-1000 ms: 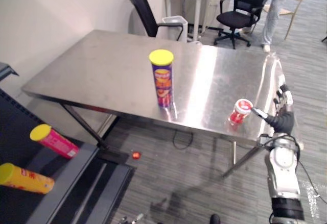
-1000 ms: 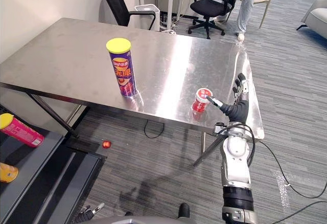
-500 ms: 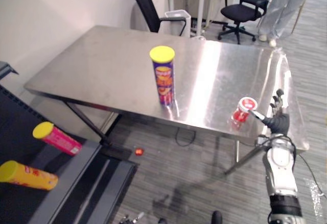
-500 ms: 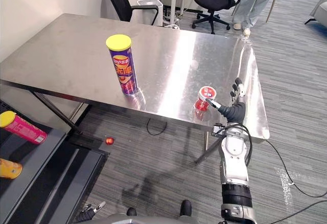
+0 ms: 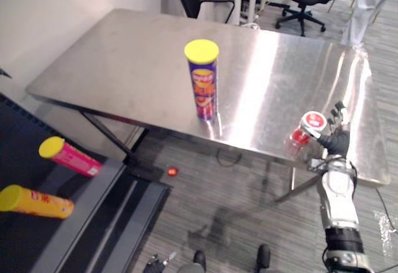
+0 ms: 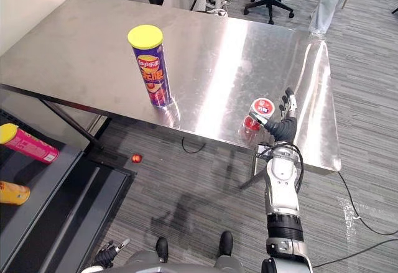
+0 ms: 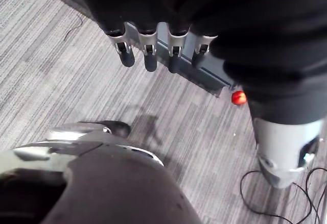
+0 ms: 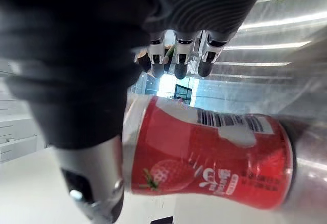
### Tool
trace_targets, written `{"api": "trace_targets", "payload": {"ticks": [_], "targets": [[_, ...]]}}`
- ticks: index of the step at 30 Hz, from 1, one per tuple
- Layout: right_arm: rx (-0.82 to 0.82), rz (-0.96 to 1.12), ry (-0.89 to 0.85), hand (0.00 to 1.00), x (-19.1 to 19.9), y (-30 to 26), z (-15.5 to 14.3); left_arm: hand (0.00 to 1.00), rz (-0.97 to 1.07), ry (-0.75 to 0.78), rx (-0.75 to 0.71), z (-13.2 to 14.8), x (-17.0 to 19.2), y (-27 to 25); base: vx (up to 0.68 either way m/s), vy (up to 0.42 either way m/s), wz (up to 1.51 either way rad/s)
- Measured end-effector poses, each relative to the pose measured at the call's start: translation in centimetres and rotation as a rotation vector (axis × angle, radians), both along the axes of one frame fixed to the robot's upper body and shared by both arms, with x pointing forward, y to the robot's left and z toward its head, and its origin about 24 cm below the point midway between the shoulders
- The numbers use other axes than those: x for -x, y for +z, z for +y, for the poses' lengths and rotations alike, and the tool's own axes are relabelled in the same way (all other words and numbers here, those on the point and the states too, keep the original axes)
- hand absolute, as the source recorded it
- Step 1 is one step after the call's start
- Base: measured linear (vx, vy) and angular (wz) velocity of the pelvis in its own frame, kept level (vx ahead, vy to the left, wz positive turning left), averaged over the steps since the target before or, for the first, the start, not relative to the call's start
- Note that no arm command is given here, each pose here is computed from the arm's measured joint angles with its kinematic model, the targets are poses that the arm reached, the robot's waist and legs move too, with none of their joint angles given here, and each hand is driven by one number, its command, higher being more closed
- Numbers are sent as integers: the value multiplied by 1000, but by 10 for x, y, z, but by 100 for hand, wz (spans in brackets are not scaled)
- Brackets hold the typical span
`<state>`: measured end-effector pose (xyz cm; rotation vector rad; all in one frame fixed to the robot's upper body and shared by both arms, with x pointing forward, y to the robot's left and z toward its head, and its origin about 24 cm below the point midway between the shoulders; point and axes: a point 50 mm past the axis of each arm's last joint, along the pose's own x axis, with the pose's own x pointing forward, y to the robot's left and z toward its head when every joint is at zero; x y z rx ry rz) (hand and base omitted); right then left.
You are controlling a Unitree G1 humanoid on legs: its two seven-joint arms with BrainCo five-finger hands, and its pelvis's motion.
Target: Put the gum and the chips on the shelf.
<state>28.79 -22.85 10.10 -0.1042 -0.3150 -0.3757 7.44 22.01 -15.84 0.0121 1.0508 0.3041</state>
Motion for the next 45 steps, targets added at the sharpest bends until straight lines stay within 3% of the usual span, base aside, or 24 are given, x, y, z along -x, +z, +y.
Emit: {"api": "trace_targets", "payload": {"ticks": [6, 7, 27, 37, 45], "targets": [[9, -5, 38, 0, -4, 2, 8, 0, -15, -1, -5, 1, -3, 2, -34, -25, 3], [12, -5, 51, 100, -5, 3, 11, 0, -15, -1, -5, 1, -3, 2, 0, 0, 0], [48, -30, 187, 100, -14, 12, 40, 0, -35, 49, -14, 4, -5, 3, -5, -4, 0], [45, -17, 176, 100, -10, 7, 37, 0, -36, 45, -17, 5, -6, 4, -15, -15, 3], [31, -231, 97, 100, 13, 49, 12, 0, -30, 44, -16, 5, -4, 3, -43, -14, 5]]}}
